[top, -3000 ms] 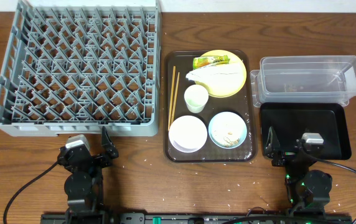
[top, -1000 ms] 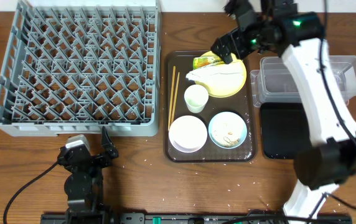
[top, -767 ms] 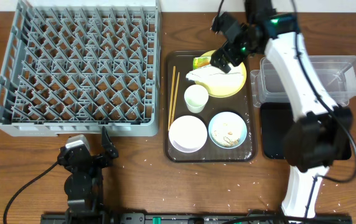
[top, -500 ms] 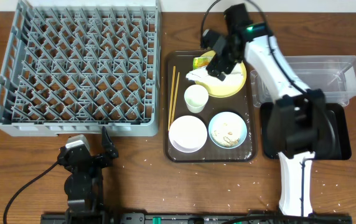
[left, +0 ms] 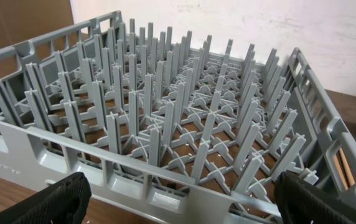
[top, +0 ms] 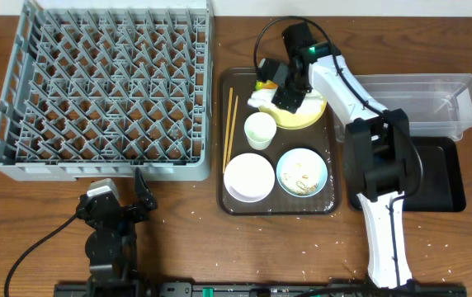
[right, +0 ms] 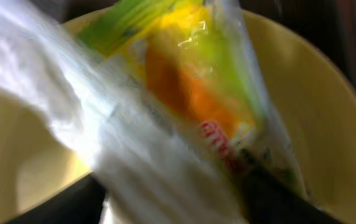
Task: Sort waste into correct bins and load items into the dishwasher
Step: 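Carry the tissue and wrapper right and drop them into the clear bin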
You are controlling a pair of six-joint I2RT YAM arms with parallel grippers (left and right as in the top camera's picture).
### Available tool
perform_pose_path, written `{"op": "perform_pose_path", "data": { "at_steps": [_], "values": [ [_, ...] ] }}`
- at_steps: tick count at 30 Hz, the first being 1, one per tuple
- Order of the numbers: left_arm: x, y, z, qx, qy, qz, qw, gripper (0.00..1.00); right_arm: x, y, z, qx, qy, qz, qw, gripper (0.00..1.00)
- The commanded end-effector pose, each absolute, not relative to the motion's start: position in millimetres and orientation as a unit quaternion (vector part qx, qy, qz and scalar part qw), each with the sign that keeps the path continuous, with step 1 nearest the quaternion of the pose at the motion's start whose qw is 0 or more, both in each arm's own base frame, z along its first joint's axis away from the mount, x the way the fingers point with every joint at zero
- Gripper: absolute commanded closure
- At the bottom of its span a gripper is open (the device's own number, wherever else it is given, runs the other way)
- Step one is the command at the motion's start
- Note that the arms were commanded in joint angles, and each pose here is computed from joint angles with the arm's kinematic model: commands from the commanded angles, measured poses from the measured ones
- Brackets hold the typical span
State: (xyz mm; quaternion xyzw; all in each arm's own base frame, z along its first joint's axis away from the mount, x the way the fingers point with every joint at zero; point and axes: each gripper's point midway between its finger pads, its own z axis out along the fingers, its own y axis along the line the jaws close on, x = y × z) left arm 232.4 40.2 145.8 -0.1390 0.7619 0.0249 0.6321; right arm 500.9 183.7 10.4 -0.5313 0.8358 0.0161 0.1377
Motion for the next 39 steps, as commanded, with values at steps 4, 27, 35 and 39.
{"op": "perform_pose_path", "data": {
  "at_steps": [4, 27, 35, 39],
  "values": [
    [232, 42, 132, -0.143, 0.772, 0.029, 0.619, 0.05, 494, 186, -6, -0.524, 0.844, 0.017, 0.114, 0.85],
    [232, 42, 132, -0.143, 0.772, 0.029, 0.619, 0.05, 501, 31, 273, 0.257, 0.887, -0.058, 0.378, 0.98],
    [232, 42, 132, -0.143, 0.772, 0.029, 0.619, 0.05, 413, -91, 243, 0.685, 0.647, -0.124, 0.311, 0.98],
    [232, 42, 132, -0.143, 0.772, 0.029, 0.619, 0.05, 402, -113, 222, 0.744, 0.592, -0.120, 0.286, 0.98]
  ]
}}
